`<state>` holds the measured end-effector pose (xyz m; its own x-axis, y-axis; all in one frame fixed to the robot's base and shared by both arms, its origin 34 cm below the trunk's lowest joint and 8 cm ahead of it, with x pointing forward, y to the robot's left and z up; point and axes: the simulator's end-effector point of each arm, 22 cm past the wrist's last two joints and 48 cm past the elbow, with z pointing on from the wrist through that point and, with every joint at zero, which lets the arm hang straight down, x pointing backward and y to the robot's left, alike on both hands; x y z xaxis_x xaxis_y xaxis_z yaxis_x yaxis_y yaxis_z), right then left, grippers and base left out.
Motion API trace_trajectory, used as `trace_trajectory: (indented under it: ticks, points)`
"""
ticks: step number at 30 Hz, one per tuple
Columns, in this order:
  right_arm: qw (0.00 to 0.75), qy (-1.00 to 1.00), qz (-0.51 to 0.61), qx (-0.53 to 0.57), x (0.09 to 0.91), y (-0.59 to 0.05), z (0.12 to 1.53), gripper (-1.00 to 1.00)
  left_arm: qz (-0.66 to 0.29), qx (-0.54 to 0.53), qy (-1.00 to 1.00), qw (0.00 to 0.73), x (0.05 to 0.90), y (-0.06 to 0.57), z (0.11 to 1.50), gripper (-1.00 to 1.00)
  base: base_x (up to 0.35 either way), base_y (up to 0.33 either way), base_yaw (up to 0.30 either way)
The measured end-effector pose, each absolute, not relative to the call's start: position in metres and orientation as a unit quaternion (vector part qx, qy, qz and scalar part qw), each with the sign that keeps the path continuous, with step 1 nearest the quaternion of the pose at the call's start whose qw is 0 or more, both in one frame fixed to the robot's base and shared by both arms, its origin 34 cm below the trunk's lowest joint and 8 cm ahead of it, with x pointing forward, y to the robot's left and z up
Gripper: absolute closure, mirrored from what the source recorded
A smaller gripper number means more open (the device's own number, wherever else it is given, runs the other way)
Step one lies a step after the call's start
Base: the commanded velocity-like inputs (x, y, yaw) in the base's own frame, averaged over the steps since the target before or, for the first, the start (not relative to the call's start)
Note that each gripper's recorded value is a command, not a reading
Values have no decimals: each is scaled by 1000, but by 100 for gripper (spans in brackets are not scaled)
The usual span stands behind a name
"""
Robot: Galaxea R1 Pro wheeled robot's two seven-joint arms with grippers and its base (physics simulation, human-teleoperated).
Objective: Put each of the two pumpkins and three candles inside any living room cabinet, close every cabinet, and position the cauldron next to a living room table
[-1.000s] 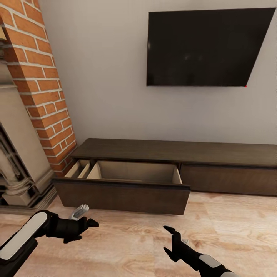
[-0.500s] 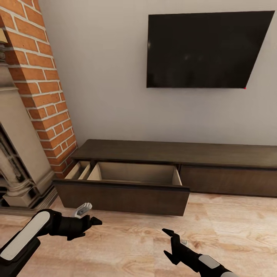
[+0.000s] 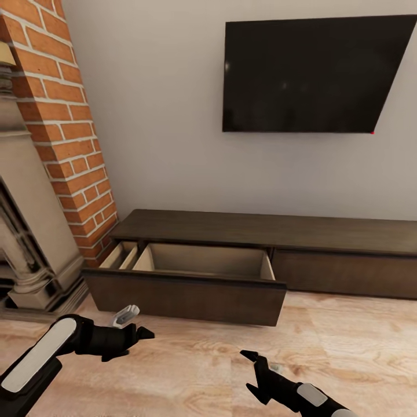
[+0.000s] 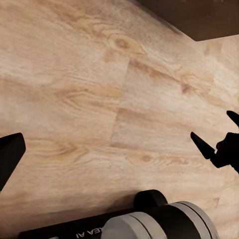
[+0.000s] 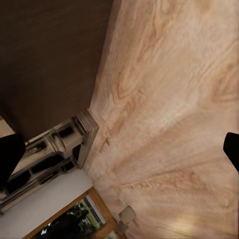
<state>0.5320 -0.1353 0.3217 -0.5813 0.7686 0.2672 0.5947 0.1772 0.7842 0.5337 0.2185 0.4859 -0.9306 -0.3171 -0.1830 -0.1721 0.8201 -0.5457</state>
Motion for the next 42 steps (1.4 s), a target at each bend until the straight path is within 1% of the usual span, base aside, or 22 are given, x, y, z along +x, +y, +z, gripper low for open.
trace_trajectory:
  ticks: [4,12,19,22,25,29,42]
  points:
    - [103,764,455,446,534,-137,321,-100,-234,-121,953,148,537,232,479,-100,0,-10,256]
    - [120,776,440,436,536,-142,316,-100,-168,-101,966,170,544,231,465,-100,0,-1,275]
    - [117,806,423,398,528,-139,308,-100,-122,-106,973,168,543,236,455,-100,0,0,275]
    - [115,826,393,387,521,-145,297,-100,-102,-112,974,166,542,245,452,-100,0,0,273]
    - [107,844,354,388,512,-155,283,-100,-94,-118,975,163,542,251,449,-100,0,0,272]
    - [108,853,331,390,509,-162,275,-100,-94,-123,974,162,543,253,449,-100,0,0,269]
    - [133,855,313,392,520,-173,293,-100,-95,-125,975,159,549,254,470,-100,0,0,226]
